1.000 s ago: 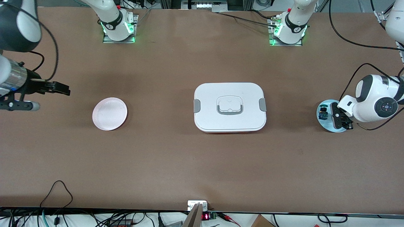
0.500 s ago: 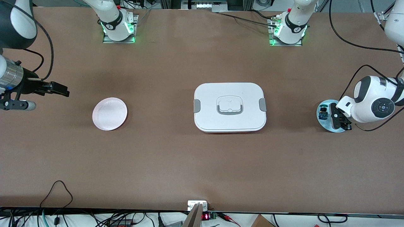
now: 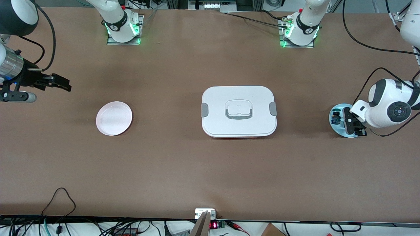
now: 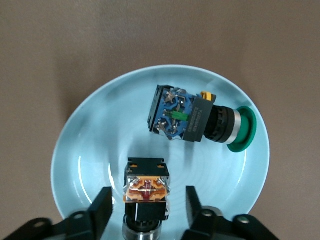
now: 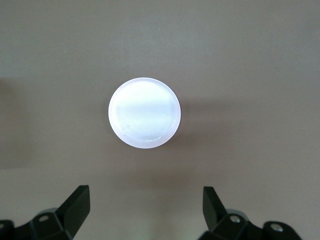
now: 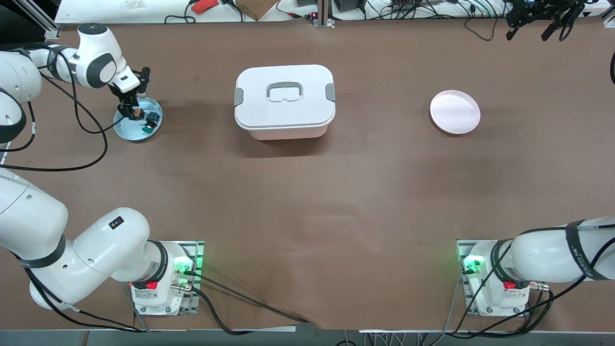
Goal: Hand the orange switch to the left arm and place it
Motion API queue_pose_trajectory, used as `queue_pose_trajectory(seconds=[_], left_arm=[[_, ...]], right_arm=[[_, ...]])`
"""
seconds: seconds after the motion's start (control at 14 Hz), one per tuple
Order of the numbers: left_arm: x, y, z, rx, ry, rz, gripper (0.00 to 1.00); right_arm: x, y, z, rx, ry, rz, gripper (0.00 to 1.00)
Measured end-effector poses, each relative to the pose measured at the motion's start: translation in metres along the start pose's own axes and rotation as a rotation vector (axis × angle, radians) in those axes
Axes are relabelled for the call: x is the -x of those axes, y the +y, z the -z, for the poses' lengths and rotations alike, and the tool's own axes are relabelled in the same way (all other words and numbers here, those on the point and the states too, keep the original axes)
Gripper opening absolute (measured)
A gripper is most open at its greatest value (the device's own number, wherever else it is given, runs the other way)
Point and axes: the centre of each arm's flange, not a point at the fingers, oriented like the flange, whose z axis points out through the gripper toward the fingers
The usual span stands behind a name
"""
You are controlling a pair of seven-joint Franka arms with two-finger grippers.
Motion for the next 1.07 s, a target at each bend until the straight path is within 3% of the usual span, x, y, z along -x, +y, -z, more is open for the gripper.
queue_pose_trajectory(seconds=[0.14, 0.21, 0.64, 1.07], left_arm=[[-0.003, -0.002, 0.008, -0.007, -0.003, -0.004, 0.96], [-0.003, -0.003, 0.014, 0.002, -0.012, -0.004, 1.0], [-0.001, -0.002, 0.103, 0.117, -0.014, 0.172, 1.0], [-0.039, 0.004, 0.189, 0.254, 0.038, 0.534, 1.0]], right_arm=[[-0.003, 0.0, 0.001, 0.0, 0.003, -0.001, 1.0], [-0.005, 0.001, -0.001, 0.001, 0.004, -0.002, 1.0], [-0.009, 0.001, 0.021, 0.004, 0.054, 0.005, 1.0], [-0.009, 0.002, 0.024, 0.016, 0.059, 0.039, 1.0]])
